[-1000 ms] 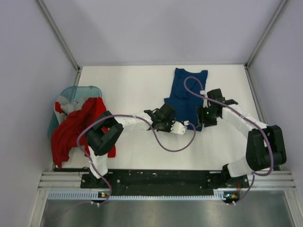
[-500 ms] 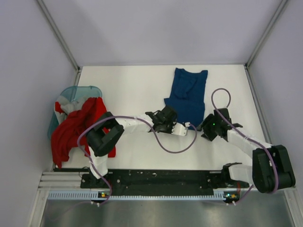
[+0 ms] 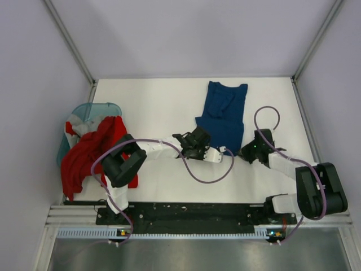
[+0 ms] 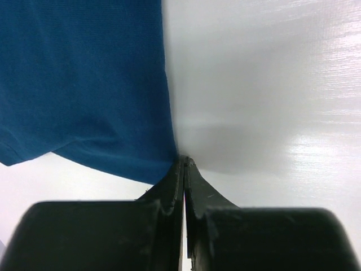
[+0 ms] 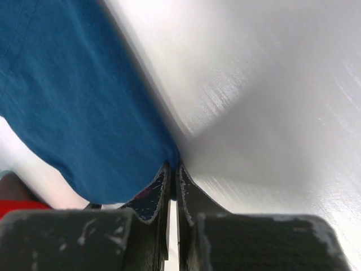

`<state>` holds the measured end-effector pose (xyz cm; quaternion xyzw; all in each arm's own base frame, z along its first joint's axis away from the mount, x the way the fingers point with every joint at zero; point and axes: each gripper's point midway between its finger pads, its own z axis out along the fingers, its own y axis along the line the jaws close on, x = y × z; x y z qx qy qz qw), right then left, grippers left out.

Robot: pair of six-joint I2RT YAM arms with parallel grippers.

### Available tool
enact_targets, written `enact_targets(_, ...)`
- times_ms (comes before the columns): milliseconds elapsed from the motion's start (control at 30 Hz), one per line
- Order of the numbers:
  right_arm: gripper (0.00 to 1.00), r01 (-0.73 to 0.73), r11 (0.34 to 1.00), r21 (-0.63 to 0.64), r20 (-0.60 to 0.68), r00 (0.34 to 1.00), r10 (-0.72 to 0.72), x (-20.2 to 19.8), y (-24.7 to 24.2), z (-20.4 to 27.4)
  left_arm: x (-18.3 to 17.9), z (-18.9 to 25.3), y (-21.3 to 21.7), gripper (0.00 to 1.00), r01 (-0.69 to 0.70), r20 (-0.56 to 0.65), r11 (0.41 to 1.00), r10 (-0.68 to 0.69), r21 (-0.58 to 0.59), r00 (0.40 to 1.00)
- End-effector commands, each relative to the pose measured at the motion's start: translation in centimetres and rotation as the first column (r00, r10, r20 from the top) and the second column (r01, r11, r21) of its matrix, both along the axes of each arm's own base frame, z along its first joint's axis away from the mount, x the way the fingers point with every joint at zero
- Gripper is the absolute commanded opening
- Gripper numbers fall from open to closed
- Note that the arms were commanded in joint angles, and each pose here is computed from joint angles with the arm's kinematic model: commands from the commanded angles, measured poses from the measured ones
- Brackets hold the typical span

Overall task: Fold and stack the t-shirts
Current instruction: Grab one side of the 2/3 rectangular tshirt with both arms

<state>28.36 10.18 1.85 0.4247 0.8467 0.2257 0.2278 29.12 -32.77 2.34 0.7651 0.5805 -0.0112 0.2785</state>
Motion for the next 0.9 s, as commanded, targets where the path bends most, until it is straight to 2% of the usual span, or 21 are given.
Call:
enact_targets(0,0.0,-0.038,0.999,0.026,0.028,0.999,0.037,-0.1,0.5,0.1,-0.4,1.9,0.0,0.1,-0.005,-0.01,1.0,0.004,-0.015,1.0)
enact_targets(33,0.0,-0.044,0.999,0.015,0.038,0.998,0.043,-0.2,0.3,0.3,-0.3,1.9,0.2,0.21,-0.007,-0.012,1.0,0.007,-0.009,1.0)
enact_targets(100,0.0,-0.058,0.998,0.003,0.047,0.997,0.058,-0.5,0.0,0.5,-0.1,1.8,0.4,0.28,0.005,-0.002,1.0,-0.005,0.004,1.0)
enact_targets(267,0.0,-0.135,0.991,0.013,0.048,0.99,0.134,-0.4,0.6,0.9,0.9,1.1,-0.3,0.29,-0.001,0.023,1.0,0.001,0.01,1.0)
enact_targets(433,0.0,-0.175,0.985,0.007,0.061,0.983,0.174,0.0,0.8,1.4,2.5,0.0,0.4,0.29,-0.04,0.083,0.997,0.034,0.073,0.996)
enact_targets(500,0.0,-0.194,0.981,-0.001,0.065,0.979,0.194,0.2,0.9,1.6,2.5,-0.6,0.6,0.26,-0.041,0.082,0.995,0.033,0.092,0.996)
enact_targets(533,0.0,-0.207,0.978,-0.001,0.065,0.976,0.206,0.2,1.0,1.6,2.4,-0.9,0.7,0.19,-0.038,0.078,0.994,0.03,0.1,0.996)
enact_targets(567,0.0,-0.219,0.976,-0.003,0.066,0.974,0.219,0.3,1.0,1.6,2.3,-1.2,0.8,0.05,-0.039,0.073,0.994,0.031,0.106,0.997)
enact_targets(600,0.0,-0.237,0.972,0.0,0.065,0.969,0.236,0.3,1.3,1.7,2.2,-1.1,0.8,0.0,-0.042,0.068,0.994,0.035,0.104,0.997)
enact_targets(733,0.0,-0.32,0.948,-0.005,0.049,0.946,0.32,-0.4,1.7,2.3,0.9,0.3,1.1,0.0,-0.057,0.014,0.996,0.056,0.075,0.998)
enact_targets(867,0.0,-0.405,0.914,-0.021,0.044,0.913,0.406,-2.3,2.5,3.7,-1.9,2.5,1.6,0.0,-0.068,-0.089,0.997,0.071,0.039,0.993)
